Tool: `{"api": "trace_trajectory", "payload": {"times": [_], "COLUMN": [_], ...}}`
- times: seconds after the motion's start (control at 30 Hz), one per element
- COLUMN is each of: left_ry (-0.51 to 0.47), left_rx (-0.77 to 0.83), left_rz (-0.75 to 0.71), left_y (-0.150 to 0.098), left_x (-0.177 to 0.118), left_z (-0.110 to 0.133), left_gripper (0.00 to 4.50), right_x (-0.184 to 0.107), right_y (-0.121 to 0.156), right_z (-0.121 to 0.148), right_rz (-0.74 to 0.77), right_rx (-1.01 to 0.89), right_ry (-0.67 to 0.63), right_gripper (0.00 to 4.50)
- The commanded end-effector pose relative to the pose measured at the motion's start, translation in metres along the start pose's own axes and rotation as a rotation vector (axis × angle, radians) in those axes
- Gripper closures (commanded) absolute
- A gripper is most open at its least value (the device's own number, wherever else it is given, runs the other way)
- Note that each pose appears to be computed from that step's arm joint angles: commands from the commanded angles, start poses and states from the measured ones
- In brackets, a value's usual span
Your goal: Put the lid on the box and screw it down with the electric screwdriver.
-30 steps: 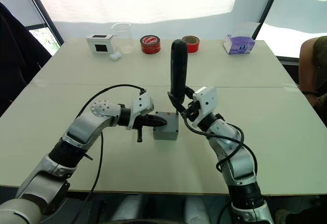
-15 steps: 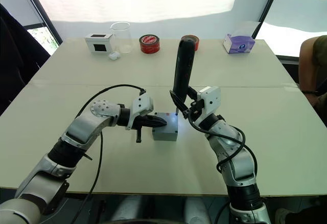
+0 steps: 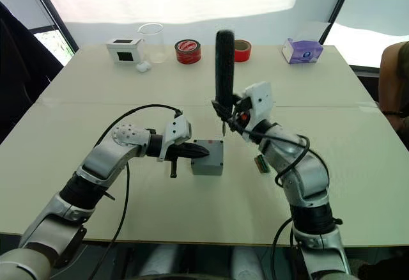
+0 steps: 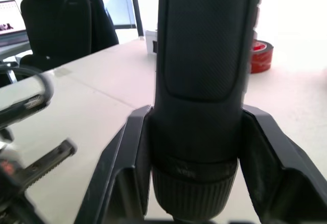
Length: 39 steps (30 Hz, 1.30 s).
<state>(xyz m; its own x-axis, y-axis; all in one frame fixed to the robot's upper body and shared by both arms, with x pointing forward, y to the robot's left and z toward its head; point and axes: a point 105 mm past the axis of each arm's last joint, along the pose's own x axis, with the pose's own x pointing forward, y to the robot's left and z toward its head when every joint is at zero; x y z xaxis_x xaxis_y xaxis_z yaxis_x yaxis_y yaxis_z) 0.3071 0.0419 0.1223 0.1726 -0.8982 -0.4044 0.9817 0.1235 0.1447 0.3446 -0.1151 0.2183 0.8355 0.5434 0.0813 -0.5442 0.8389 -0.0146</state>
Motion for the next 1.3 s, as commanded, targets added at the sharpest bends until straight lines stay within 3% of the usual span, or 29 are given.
{"api": "trace_trajectory", "payload": {"times": [0.03, 0.2, 0.3, 0.37, 0.43, 0.53, 0.7, 0.9, 1.27, 1.3], "left_ry": [0.149, -0.08, -0.243, -0.279, -0.268, -0.17, -0.061, -0.024, -0.092, -0.095], "left_rx": [-0.033, 0.002, -0.16, -0.197, -0.2, -0.125, -0.059, -0.011, -0.041, -0.05], "left_rz": [0.092, 0.274, 0.052, -0.012, -0.003, -0.052, -0.176, -0.188, -0.181, -0.183], "left_y": [0.01, 0.027, 0.006, 0.001, 0.002, -0.009, -0.034, -0.04, -0.043, -0.043], "left_x": [-0.001, -0.01, -0.024, -0.031, -0.034, -0.04, -0.044, -0.041, -0.044, -0.045], "left_z": [-0.039, 0.006, 0.035, 0.044, 0.046, 0.043, 0.032, 0.03, 0.043, 0.043], "left_gripper": [4.5, 4.5, 4.5, 4.5, 4.5, 4.5, 4.5, 4.5, 4.5, 4.5], "right_x": [-0.01, -0.023, -0.043, -0.055, -0.065, -0.111, -0.16, -0.172, -0.178, -0.178], "right_y": [-0.008, -0.012, -0.046, -0.055, -0.064, -0.087, -0.102, -0.112, -0.123, -0.123], "right_z": [0.064, 0.1, 0.076, 0.062, 0.048, -0.003, -0.042, -0.059, -0.08, -0.08], "right_rz": [-0.019, 0.038, -0.081, -0.102, -0.139, -0.191, -0.267, -0.34, -0.445, -0.445], "right_rx": [0.018, 0.073, 0.073, 0.067, 0.07, 0.266, 0.415, 0.471, 0.502, 0.501], "right_ry": [-0.102, -0.059, 0.157, 0.257, 0.35, 0.601, 0.795, 0.857, 0.913, 0.914], "right_gripper": [2.73, 2.73, 2.73, 2.73, 2.73, 2.73, 2.73, 2.73, 2.73, 2.23]}}
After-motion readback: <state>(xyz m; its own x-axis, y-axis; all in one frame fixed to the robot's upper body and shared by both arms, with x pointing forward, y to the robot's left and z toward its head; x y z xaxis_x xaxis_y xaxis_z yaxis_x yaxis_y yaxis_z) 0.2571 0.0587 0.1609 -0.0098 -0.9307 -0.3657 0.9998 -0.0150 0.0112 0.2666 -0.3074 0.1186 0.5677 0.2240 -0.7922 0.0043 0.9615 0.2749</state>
